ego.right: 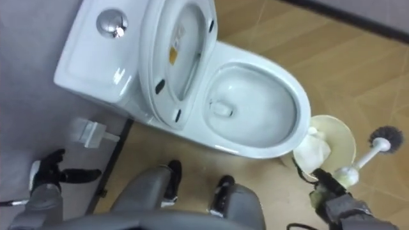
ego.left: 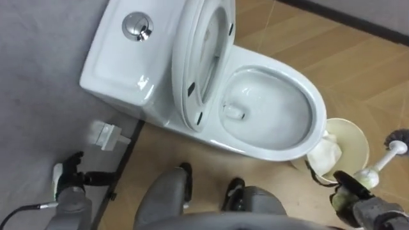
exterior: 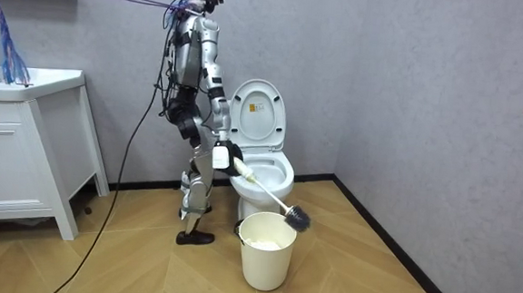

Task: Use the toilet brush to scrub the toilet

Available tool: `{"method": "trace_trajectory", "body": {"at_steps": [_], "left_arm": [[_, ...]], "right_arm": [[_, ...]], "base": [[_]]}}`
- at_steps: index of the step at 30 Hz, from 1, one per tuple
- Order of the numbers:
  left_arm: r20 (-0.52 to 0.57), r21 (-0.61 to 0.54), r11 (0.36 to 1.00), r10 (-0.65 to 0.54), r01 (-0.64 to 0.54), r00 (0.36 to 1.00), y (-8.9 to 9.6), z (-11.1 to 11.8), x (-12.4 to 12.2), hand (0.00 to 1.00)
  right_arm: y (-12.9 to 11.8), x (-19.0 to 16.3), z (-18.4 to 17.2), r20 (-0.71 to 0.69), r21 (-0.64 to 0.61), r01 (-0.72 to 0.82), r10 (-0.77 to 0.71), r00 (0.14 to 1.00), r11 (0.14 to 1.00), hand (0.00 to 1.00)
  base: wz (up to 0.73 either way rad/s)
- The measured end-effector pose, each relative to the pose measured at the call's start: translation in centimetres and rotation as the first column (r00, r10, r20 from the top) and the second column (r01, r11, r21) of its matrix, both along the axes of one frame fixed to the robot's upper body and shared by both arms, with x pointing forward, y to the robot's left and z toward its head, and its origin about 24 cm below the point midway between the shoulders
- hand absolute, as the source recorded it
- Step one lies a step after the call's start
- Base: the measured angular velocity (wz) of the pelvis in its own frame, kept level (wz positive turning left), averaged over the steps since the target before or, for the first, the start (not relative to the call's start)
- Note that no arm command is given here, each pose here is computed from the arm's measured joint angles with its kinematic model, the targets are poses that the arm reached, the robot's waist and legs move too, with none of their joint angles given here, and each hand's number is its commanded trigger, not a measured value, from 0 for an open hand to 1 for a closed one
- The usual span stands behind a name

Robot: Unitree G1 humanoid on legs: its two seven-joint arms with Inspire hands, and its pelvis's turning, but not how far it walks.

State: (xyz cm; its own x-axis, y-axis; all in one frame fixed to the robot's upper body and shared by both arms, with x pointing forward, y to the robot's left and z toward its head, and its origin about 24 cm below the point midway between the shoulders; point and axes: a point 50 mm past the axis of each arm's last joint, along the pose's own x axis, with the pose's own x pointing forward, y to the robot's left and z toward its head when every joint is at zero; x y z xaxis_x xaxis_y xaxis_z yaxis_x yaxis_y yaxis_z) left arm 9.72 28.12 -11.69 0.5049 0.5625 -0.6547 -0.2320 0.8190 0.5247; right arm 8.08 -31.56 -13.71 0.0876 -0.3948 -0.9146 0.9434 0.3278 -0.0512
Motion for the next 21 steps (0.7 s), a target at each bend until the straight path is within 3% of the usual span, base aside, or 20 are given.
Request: {"method": "trace_trajectory", "body": {"at_steps": [7, 12, 17, 21], "left_arm": [[0.047, 0.123, 0.986, -0.121, 0.115, 0.992, -0.4, 1.7, -0.8, 0.0], [0.146, 0.274, 0.935, -0.27, 0.223, 0.952, -0.7, 4.4, 0.9, 0.0], [0.301, 0.366, 0.905, -0.337, 0.219, 0.892, -1.7, 6.8, 2.8, 0.0], [0.321, 0.483, 0.839, -0.435, 0.25, 0.841, -2.2, 8.3, 3.7, 0.0]], "right_arm": [[-0.5, -1.9, -0.1, -0.004, -0.034, -0.005, 0.005, 1.0, 0.999, 1.0], [-0.6, -1.8, 0.1, -0.011, -0.091, -0.104, 0.103, 0.995, 0.99, 1.0], [0.1, -1.0, -0.1, 0.029, -0.099, -0.143, 0.147, 0.989, 0.985, 1.0], [0.4, -1.1, -0.1, 0.027, -0.117, -0.18, 0.184, 0.983, 0.977, 1.0]], "base": [[0.07], [0.12], [0.03], [-0.01]]}}
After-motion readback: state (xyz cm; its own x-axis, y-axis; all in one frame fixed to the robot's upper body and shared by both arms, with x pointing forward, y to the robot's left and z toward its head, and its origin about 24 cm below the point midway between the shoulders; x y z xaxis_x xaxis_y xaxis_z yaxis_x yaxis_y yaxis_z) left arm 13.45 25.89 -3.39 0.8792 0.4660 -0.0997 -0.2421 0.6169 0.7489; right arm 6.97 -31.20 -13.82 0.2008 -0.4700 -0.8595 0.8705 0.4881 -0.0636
